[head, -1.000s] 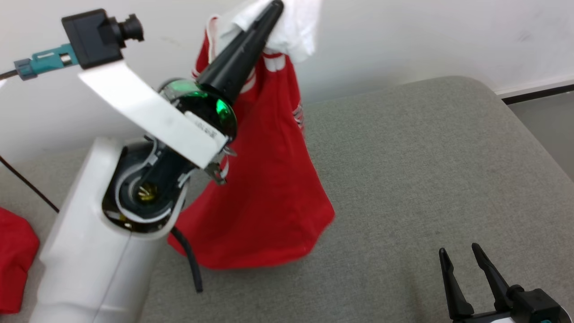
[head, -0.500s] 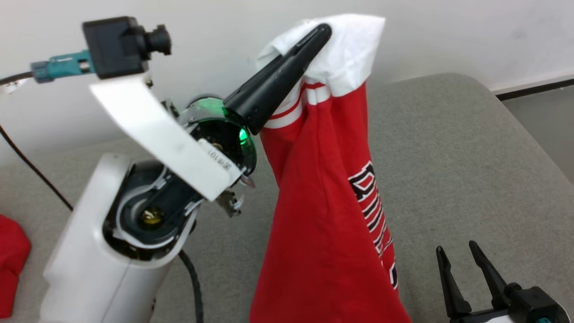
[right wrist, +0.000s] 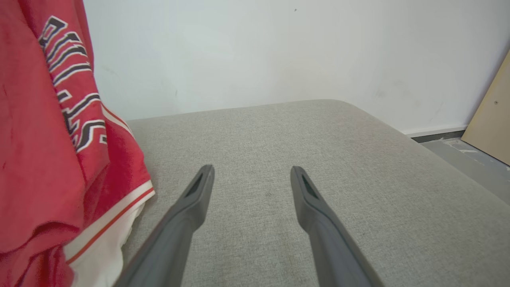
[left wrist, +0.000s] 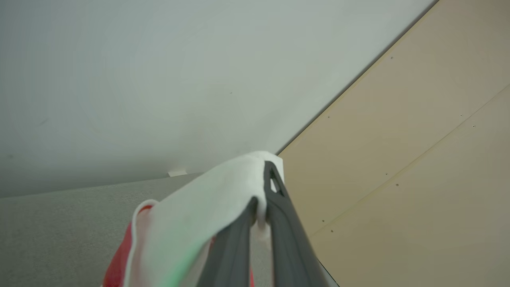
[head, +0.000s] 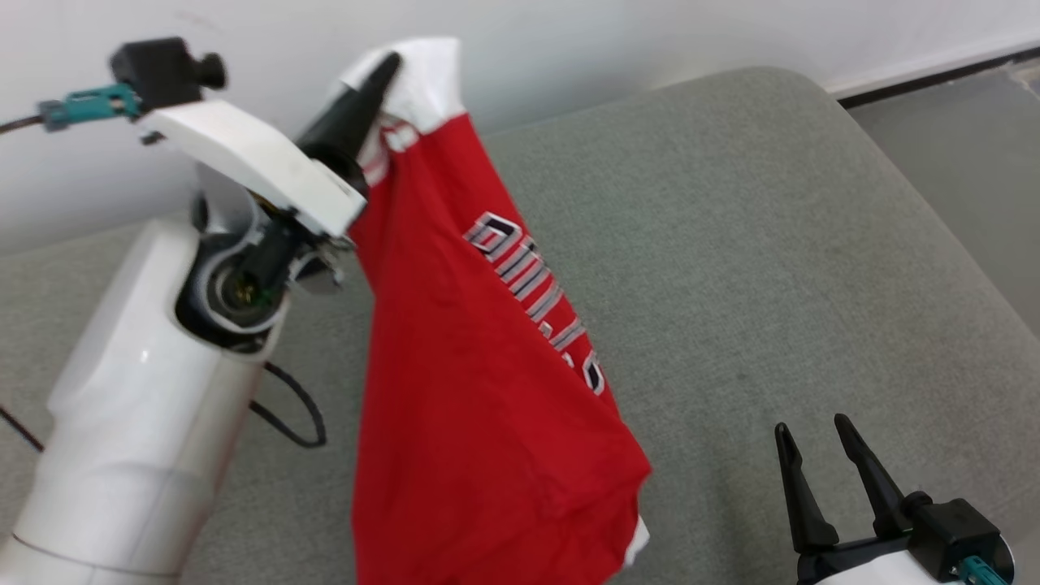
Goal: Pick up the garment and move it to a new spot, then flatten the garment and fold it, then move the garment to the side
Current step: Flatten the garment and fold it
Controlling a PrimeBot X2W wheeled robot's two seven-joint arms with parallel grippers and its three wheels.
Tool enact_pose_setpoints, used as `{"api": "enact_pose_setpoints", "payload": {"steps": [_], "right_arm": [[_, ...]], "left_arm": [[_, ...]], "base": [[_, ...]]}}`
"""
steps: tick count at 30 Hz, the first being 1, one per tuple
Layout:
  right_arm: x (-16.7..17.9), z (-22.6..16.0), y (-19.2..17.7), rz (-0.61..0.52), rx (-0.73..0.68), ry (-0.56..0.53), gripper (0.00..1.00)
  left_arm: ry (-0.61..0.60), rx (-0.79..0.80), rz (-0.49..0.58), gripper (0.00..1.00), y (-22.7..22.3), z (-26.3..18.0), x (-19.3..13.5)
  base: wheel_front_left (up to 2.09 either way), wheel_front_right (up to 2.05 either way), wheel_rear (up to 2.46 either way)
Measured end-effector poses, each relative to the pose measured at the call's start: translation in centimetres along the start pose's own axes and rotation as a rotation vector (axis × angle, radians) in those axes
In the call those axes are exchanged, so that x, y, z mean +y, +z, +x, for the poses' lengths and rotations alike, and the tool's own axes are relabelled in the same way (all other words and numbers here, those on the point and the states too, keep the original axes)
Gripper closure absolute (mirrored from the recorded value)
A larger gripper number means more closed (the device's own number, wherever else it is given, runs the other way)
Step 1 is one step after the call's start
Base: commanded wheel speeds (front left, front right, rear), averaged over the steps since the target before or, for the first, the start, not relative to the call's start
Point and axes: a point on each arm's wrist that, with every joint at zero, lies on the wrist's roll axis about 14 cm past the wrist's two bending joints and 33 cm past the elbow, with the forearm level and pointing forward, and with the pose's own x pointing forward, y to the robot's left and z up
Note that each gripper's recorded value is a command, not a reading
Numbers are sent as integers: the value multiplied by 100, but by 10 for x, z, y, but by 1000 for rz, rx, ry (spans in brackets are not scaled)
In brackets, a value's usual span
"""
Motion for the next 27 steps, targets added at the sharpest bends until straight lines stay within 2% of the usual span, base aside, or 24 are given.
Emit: {"api": "enact_pose_setpoints", "payload": {"steps": [6, 8, 9, 14, 20, 23, 27], "right_arm": [[-9, 4, -5, -5, 21, -34, 0], [-11, 5, -8, -7, 30, -44, 0], [-12, 5, -8, -9, 33, -48, 0], [-15, 6, -10, -8, 38, -58, 0], [-7, 9, -10, -1, 32, -35, 0], [-2, 11, -10, -1, 30, -15, 0], [5, 11, -11, 1, 30, 10, 0]], "left_arm": [[151, -72, 145, 100, 8, 17, 62], [198, -88, 185, 51, 7, 19, 81], [217, -95, 209, 0, 5, 19, 89], [271, -39, 288, 0, -18, 14, 112], [362, -33, 371, 0, -19, -11, 134], [380, -87, 413, 0, -11, -21, 130], [309, -93, 401, 0, -33, -23, 97]], "base": [[0, 0, 0], [0, 0, 0], [0, 0, 0], [0, 0, 0], [0, 0, 0], [0, 0, 0], [0, 0, 0]]}}
